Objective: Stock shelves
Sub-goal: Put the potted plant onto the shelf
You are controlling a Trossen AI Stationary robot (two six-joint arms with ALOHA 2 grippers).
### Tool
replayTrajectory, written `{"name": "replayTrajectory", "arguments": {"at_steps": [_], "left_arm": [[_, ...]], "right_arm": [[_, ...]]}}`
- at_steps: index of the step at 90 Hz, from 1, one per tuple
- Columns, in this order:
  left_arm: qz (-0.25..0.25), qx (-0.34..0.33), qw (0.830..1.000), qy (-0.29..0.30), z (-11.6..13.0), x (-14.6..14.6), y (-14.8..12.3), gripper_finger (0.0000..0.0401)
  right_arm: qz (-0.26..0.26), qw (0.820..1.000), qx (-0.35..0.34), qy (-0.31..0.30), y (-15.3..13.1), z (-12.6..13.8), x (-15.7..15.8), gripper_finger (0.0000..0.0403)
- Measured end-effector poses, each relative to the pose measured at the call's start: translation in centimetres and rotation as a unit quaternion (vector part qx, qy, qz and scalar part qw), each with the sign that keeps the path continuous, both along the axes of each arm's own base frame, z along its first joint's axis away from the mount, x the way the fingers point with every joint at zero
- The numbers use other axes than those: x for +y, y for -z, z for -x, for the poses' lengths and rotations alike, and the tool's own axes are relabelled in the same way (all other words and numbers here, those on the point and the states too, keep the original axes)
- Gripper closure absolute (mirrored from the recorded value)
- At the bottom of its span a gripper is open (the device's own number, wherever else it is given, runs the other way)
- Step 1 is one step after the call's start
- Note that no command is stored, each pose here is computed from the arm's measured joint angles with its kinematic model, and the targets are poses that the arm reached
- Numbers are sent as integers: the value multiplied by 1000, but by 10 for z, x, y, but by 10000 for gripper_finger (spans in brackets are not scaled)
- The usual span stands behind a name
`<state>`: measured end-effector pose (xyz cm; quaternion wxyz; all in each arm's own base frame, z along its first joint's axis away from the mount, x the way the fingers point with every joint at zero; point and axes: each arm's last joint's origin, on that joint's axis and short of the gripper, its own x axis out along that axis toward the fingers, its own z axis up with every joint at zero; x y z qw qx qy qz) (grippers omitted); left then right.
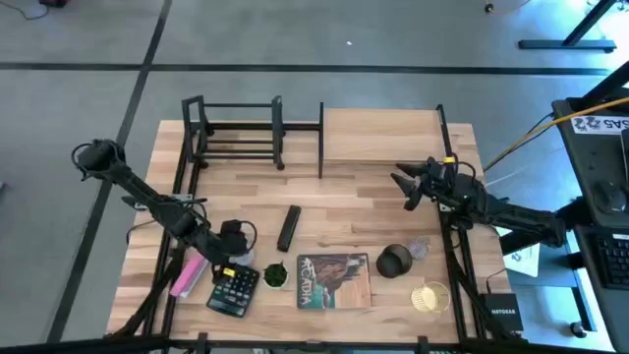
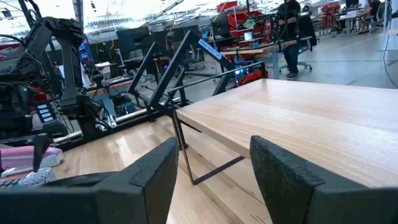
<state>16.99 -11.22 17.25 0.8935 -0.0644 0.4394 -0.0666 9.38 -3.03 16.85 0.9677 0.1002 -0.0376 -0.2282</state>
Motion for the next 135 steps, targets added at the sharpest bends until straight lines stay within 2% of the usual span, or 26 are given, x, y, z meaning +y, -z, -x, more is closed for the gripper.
{"name": "replayTrajectory", "arguments": {"at_steps": [19,41,57,70,80,93,113,135], "left_arm": [[-28,-37,999,21,-3,-1,-3,96],[-49,-41,998,20,-3,0,-2,95],[-12,-20,999,28,-4,-4,2,95],[1,-74,997,39,-17,-12,2,95],[-4,-70,997,45,-24,-18,13,95],[1,-58,998,30,-32,-23,28,95],[32,-86,996,2,-44,-30,39,95],[35,-106,994,-4,-50,-37,49,95]], "right_arm": [[0,1000,0,0,0,0,0,217],[0,1000,0,0,0,0,0,217],[0,1000,0,0,0,0,0,217],[0,1000,0,0,0,0,0,217],[0,1000,0,0,0,0,0,217],[0,1000,0,0,0,0,0,217],[0,1000,0,0,0,0,0,217],[0,1000,0,0,0,0,0,217]]}}
